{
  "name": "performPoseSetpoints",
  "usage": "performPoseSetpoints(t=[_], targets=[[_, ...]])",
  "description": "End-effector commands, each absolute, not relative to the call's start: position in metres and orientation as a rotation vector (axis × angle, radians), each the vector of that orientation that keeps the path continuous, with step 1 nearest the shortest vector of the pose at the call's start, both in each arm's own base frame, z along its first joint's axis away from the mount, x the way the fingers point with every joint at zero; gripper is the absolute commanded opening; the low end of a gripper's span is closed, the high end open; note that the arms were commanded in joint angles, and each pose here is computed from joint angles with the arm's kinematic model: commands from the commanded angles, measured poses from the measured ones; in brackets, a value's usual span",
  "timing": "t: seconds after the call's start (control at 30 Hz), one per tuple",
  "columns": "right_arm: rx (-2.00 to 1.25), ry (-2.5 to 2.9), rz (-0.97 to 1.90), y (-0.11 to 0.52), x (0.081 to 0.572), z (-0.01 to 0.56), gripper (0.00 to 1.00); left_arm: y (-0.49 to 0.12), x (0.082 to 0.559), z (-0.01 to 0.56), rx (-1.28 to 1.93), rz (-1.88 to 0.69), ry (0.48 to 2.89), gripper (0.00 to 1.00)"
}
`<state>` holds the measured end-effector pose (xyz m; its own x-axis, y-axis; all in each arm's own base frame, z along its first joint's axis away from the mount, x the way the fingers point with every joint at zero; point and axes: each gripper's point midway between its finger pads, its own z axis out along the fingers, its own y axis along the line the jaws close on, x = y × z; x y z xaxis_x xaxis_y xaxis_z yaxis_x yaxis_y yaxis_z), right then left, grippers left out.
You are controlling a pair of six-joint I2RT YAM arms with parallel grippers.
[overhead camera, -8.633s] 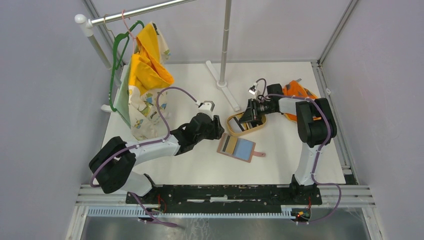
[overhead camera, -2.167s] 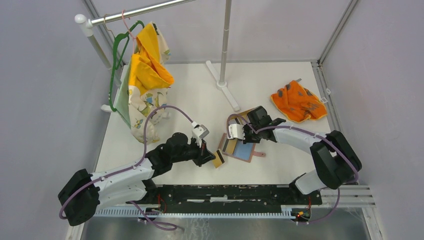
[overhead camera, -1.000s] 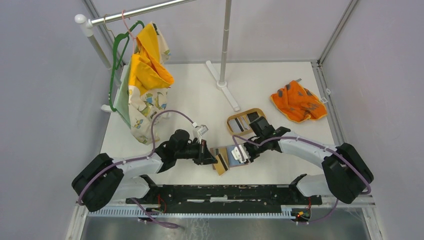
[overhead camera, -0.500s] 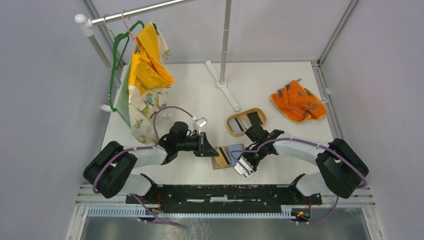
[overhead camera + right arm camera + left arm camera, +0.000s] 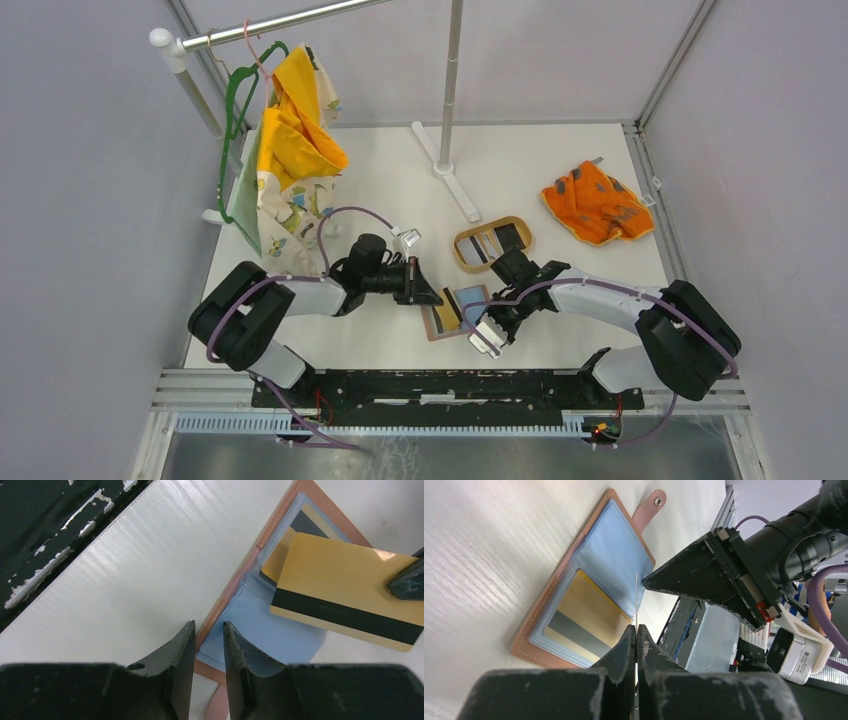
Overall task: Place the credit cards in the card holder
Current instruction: Insert the credit card into the card holder.
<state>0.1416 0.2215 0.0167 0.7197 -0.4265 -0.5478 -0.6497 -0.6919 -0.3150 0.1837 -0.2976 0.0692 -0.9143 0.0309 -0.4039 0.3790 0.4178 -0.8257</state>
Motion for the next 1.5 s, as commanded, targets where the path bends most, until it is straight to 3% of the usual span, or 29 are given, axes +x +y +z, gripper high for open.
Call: performPoseSetpoints(t=[0.0,1.47], targets=[[-2.467,0.824,0.564,0.213,0.142,0.013,0.33,-0.302,0.189,0.072,0.376,-1.511,2.339,0.02],[-2.459,0.816,0.571,0.215,0.141,0.017,0.33,-0.306,0.193,0.044,0.231,-1.509,2.494,0.02]])
